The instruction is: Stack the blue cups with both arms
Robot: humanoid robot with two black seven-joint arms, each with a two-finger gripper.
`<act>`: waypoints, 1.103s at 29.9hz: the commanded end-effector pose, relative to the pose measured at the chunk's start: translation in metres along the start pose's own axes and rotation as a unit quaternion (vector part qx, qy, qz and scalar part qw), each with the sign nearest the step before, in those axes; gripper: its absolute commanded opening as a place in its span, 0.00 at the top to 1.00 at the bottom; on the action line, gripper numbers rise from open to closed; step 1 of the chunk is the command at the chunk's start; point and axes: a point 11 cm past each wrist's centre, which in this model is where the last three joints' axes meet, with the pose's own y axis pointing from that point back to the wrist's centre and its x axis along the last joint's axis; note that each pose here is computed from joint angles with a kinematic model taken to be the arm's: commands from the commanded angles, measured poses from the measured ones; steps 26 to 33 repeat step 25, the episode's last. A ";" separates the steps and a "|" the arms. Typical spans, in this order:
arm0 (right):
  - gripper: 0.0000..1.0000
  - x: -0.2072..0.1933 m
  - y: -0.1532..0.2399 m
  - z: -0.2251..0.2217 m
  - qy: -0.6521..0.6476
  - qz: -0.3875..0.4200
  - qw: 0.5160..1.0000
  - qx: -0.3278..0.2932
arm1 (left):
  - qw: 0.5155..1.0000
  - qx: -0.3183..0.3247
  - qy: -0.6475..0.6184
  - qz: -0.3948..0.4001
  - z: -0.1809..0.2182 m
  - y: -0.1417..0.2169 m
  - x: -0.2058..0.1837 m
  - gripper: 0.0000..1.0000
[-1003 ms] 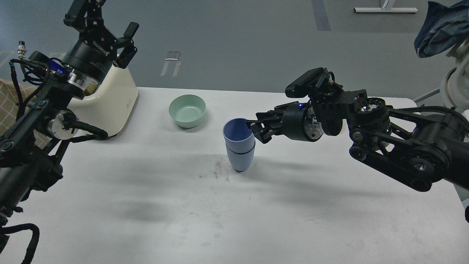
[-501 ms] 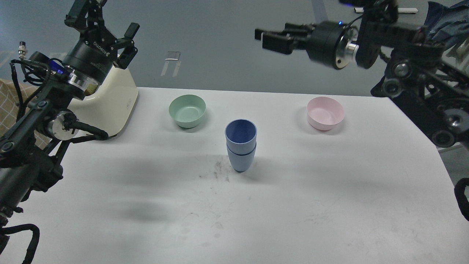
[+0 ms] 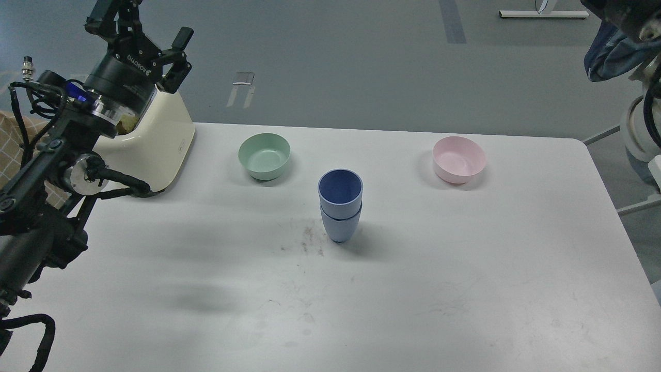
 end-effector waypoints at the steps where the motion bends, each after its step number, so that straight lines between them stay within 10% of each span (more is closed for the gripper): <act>1: 0.00 0.009 0.019 0.038 -0.098 0.022 0.995 -0.015 | 0.999 -0.004 0.042 0.030 -0.004 0.007 0.016 0.02; 33: 0.00 0.027 0.045 0.083 -0.307 0.122 0.944 0.013 | 0.999 0.016 0.015 0.035 0.004 -0.036 0.025 0.02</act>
